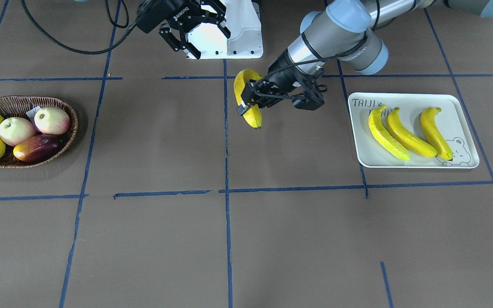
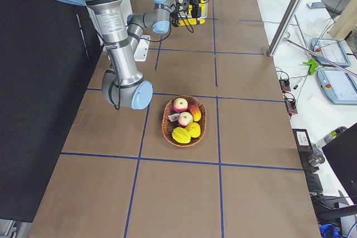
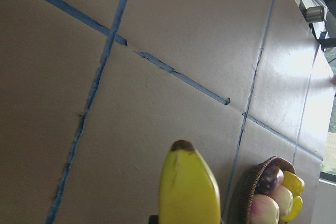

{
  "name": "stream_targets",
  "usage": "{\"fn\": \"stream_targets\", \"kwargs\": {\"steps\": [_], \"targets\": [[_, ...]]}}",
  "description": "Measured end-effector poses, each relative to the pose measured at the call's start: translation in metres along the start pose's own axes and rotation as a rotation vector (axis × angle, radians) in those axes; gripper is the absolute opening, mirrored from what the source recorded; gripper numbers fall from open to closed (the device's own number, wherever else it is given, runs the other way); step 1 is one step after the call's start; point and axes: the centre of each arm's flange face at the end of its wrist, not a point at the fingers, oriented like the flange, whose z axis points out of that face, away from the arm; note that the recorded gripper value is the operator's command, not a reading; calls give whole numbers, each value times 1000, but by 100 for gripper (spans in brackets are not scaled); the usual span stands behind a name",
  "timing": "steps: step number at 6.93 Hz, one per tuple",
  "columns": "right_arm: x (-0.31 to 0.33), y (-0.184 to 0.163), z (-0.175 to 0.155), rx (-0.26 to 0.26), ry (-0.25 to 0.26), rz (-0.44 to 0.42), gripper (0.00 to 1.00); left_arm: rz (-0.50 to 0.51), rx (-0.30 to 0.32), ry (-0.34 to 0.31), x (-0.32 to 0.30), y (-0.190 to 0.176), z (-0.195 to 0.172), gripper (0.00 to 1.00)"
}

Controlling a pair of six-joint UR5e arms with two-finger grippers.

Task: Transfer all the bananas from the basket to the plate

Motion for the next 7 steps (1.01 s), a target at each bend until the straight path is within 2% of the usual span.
{"fn": "stream_targets", "kwargs": {"steps": [1, 2, 4, 6, 7], "targets": [[22, -38, -30, -9, 30, 23, 100, 39, 41, -83, -41, -28, -26, 0], [50, -76, -61, -13, 85, 35, 100, 91, 75, -168, -99, -47, -61, 0], [103, -121, -96, -25, 247, -20, 100, 176, 123, -325, -206, -68, -133, 0], [152, -148, -115, -62, 412, -120, 100, 204, 144, -434, -270, -87, -159, 0], [177, -162, -126, -74, 468, -163, 100, 193, 151, -472, -291, -98, -160, 0]]}}
